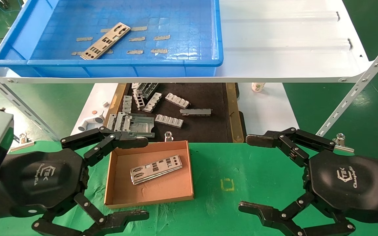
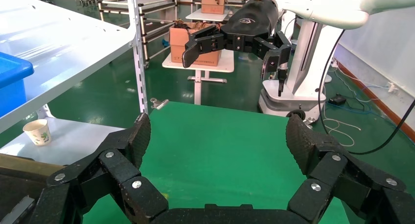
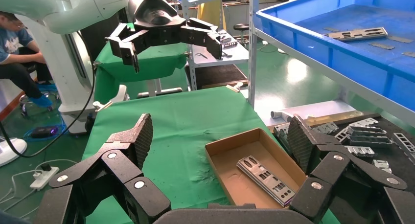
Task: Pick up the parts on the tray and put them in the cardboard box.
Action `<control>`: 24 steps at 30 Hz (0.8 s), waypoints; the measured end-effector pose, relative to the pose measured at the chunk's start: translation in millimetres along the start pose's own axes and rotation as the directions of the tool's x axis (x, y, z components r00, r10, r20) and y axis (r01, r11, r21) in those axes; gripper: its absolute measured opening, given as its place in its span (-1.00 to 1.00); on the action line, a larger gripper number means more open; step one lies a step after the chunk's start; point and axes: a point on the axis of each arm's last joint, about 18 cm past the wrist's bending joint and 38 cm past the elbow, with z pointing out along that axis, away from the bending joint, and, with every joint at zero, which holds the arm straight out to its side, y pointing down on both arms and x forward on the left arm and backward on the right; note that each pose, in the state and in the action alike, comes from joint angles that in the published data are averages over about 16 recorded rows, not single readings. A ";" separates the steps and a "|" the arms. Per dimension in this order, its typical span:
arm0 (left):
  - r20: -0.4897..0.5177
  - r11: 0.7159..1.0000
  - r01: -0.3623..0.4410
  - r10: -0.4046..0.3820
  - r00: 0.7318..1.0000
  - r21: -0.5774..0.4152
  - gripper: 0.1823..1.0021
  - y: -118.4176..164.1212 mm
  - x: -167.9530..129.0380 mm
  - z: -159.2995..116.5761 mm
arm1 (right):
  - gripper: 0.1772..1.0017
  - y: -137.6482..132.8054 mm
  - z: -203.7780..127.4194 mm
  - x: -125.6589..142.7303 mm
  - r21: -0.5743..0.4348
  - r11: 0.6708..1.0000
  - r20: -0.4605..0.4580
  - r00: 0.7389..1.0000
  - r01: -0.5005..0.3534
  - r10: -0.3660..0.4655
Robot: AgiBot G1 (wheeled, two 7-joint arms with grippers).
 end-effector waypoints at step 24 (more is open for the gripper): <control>0.106 0.999 0.015 -0.018 0.994 0.031 1.00 -7.2 -33.2 2.8 | 0.98 0.0 0.0 0.0 0.000 1.000 0.000 1.000 0.000 0.000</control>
